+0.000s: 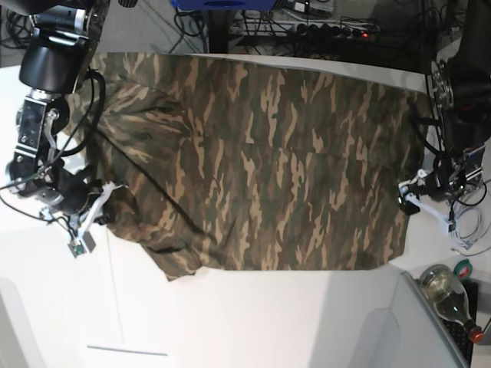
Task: Layout the t-shirt on the table in an organized manner, then fold the t-shirt properly
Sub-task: 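Move the left gripper to the opposite side edge and grasp it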
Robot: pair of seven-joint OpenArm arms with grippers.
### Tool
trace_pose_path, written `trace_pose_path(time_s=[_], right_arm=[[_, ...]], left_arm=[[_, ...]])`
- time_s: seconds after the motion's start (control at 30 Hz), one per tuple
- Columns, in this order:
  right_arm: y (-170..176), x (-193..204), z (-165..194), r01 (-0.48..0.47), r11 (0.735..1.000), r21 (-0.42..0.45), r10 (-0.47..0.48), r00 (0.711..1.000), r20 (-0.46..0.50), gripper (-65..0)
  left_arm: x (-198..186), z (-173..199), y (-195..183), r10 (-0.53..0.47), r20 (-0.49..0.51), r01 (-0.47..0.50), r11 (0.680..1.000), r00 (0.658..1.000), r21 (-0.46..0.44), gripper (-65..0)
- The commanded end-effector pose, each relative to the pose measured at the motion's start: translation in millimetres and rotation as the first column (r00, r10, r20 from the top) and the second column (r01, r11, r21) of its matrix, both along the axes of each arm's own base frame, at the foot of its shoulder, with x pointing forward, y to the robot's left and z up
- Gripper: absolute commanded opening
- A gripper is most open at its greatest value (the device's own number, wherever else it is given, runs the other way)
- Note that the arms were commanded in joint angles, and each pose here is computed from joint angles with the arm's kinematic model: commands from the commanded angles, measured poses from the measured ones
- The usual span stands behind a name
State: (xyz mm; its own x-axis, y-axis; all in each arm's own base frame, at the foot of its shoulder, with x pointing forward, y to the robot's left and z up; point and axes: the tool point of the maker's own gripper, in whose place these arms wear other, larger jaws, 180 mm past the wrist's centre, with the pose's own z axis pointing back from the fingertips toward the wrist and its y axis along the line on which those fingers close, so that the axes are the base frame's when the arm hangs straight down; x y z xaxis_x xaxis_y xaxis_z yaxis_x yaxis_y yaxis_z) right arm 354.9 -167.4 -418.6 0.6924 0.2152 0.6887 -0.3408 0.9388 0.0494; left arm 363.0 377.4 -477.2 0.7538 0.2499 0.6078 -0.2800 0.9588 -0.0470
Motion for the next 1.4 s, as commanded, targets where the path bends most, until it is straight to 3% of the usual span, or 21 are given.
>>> trace_pose_path(time_s=[0.0, 0.4, 0.5, 0.67, 0.97, 1.17, 1.37], right_arm=[[-3, 15, 19, 0.006, 1.000, 0.009, -0.006, 0.998, 0.067, -64.8], [-4, 14, 18, 0.006, 1.000, 0.008, -0.007, 0.998, 0.064, -64.8], [-5, 10, 14, 0.008, 1.000, 0.009, -0.009, 0.998, 0.058, -64.8], [-9, 9, 14, 0.010, 1.000, -0.001, -0.010, 0.998, 0.055, -64.8], [-8, 9, 13, 0.008, 1.000, 0.002, -0.008, 0.999, 0.054, -64.8], [-7, 4, 10, 0.006, 1.000, 0.002, -0.006, 0.999, 0.044, -65.0], [-6, -1, 10, 0.002, 1.000, -0.007, -0.002, 0.999, 0.048, -65.0]], left_arm=[[4, 8, 8, 0.003, 0.011, -0.004, 1.000, 1.000, 0.013, -16.5], [0, -11, -22, -0.029, -0.016, 0.028, 0.999, 0.999, -0.032, -18.4], [2, -9, -23, -0.034, -0.005, 0.033, 0.999, 0.999, -0.029, -30.9], [2, -6, -22, -0.038, 0.016, 0.038, 0.999, 0.999, -0.019, -65.0], [14, 12, -27, -0.087, 0.020, 0.087, 0.996, 0.996, 0.003, -65.0], [4, 37, -50, -0.219, 0.069, 0.212, 0.973, 0.973, 0.094, -65.0], [-27, 51, -40, -0.181, 0.112, 0.162, 0.974, 0.977, 0.160, -65.0]])
